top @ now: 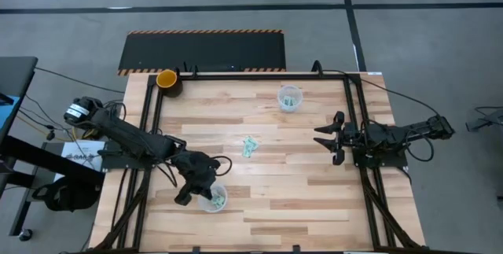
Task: Pick and place Stevia / Truvia into bins
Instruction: Put the stevia packet into the bottom container
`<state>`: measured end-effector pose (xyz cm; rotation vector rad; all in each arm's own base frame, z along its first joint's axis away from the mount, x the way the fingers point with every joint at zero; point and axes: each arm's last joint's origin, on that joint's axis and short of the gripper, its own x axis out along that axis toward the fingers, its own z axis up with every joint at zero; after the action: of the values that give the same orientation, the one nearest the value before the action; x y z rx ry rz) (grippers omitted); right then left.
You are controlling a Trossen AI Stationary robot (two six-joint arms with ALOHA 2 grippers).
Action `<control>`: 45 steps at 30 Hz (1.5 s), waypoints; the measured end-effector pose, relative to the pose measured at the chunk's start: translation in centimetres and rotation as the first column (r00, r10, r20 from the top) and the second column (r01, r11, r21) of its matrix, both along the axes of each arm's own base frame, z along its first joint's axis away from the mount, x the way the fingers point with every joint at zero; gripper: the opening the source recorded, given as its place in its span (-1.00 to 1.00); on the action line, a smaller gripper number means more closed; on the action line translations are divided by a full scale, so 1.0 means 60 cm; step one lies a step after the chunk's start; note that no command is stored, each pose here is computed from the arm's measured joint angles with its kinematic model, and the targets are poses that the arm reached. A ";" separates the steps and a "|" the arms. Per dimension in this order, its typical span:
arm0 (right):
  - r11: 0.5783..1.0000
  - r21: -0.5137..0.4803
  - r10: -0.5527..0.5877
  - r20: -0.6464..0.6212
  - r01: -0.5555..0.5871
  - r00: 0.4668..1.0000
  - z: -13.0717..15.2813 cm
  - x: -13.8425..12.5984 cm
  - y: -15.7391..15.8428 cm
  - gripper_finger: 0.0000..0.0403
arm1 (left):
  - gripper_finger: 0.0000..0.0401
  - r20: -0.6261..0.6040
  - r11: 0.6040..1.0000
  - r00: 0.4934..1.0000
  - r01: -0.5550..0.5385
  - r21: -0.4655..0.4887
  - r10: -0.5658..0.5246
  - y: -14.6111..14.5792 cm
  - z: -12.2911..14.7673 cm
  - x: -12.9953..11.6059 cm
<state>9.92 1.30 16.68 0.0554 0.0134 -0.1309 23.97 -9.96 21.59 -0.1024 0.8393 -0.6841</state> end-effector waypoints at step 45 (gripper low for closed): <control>1.000 0.000 0.000 0.000 0.000 1.000 0.000 0.000 0.000 -0.21 | -0.56 0.375 0.766 0.848 -0.511 0.390 0.375 0.129 0.066 0.041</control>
<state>9.91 1.30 16.68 0.0550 0.0134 -0.1309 26.45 -2.20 25.56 0.2343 0.6546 -0.0151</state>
